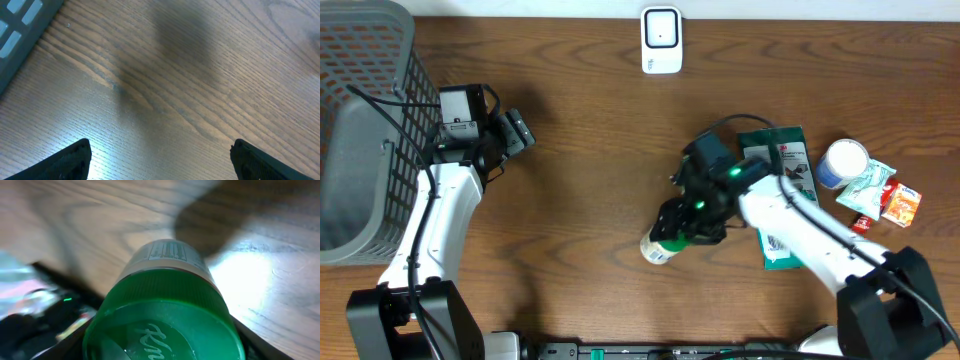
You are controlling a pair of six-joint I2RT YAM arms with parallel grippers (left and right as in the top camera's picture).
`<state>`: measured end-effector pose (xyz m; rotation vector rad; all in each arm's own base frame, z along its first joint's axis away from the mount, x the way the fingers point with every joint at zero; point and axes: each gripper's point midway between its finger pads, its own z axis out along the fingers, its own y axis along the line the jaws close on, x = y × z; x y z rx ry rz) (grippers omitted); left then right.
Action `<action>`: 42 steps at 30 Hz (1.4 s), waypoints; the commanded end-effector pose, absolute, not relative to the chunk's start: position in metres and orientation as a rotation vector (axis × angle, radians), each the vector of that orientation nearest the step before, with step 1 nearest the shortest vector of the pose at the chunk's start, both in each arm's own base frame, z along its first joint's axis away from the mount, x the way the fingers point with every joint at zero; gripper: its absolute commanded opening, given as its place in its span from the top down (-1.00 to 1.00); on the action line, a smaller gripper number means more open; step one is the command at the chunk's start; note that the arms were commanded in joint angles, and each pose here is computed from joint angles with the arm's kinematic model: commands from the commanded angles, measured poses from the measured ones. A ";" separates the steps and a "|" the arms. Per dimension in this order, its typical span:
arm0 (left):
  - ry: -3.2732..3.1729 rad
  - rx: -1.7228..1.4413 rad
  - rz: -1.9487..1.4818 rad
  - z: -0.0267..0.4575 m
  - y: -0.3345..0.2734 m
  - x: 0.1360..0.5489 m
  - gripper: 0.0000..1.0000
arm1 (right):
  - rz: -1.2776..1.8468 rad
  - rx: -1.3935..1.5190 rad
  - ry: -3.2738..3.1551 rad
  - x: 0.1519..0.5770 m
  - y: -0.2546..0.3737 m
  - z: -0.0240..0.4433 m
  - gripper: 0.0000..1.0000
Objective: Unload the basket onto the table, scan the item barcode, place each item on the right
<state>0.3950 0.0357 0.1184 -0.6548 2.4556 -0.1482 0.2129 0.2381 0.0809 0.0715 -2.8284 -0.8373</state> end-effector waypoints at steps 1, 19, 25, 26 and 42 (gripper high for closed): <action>2.443 -0.652 -0.131 0.123 0.039 0.397 -0.78 | -1.173 0.123 -2.674 0.219 0.251 0.120 0.98; 2.443 -0.652 -0.131 0.123 0.039 0.397 -0.78 | -1.680 0.044 -2.162 0.211 0.263 0.198 0.98; 2.444 -0.652 -0.131 0.123 0.039 0.397 -0.78 | -1.588 -0.106 -2.107 0.205 0.259 0.198 0.98; 2.444 -0.652 -0.131 0.123 0.039 0.397 -0.78 | -1.584 -0.117 -2.105 0.205 0.258 0.198 0.98; 2.444 -0.652 -0.131 0.123 0.039 0.397 -0.79 | -1.657 -0.260 -2.015 0.221 0.238 0.211 0.98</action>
